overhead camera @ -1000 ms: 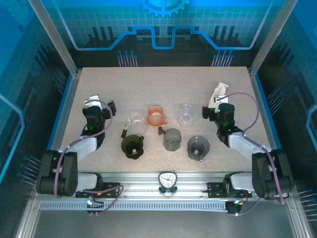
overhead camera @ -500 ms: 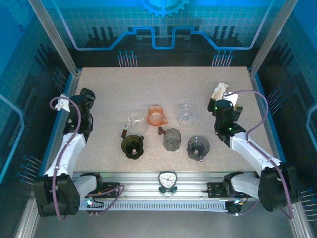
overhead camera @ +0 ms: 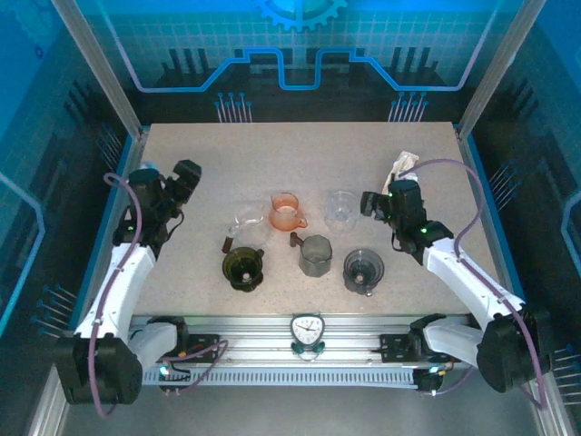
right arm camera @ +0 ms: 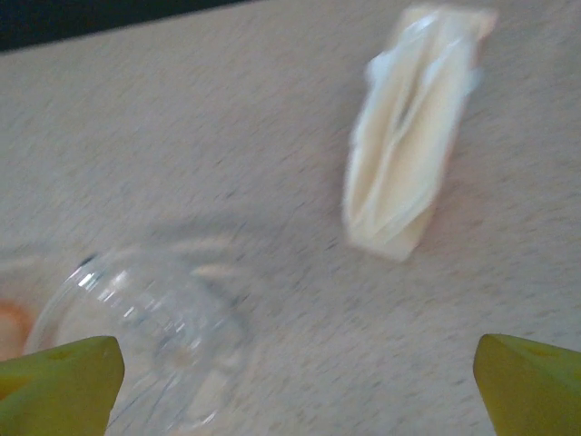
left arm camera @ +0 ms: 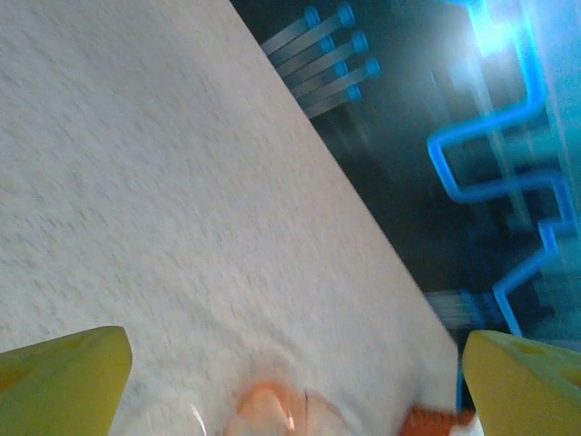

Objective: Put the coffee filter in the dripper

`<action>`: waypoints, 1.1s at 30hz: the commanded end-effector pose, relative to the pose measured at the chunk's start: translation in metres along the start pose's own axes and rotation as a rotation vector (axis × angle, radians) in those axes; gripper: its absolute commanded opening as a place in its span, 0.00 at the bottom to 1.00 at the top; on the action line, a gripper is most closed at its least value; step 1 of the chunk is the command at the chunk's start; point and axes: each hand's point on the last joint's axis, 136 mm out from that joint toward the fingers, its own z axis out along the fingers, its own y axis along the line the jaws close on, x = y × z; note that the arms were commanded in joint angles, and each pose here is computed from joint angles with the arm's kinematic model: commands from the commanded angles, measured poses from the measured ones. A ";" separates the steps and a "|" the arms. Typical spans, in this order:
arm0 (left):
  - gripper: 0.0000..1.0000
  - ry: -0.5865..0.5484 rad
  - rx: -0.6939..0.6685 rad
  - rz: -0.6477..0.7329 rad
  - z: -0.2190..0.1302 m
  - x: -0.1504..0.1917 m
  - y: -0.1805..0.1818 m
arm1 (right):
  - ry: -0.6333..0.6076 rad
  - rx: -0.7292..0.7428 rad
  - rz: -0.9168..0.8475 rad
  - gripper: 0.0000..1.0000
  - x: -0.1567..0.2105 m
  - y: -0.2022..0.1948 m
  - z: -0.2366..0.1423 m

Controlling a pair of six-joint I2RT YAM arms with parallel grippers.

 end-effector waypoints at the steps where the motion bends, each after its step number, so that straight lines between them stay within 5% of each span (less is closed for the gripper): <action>1: 0.95 0.223 0.007 0.072 -0.014 0.056 0.005 | 0.175 -0.198 -0.062 1.00 0.034 0.047 -0.006; 10: 0.96 0.397 0.069 0.184 -0.048 0.120 0.010 | 0.332 -0.339 -0.235 1.00 0.093 0.119 -0.020; 33: 0.94 0.495 0.102 0.163 -0.062 0.147 0.016 | 0.358 -0.388 -0.198 0.91 0.129 0.207 -0.020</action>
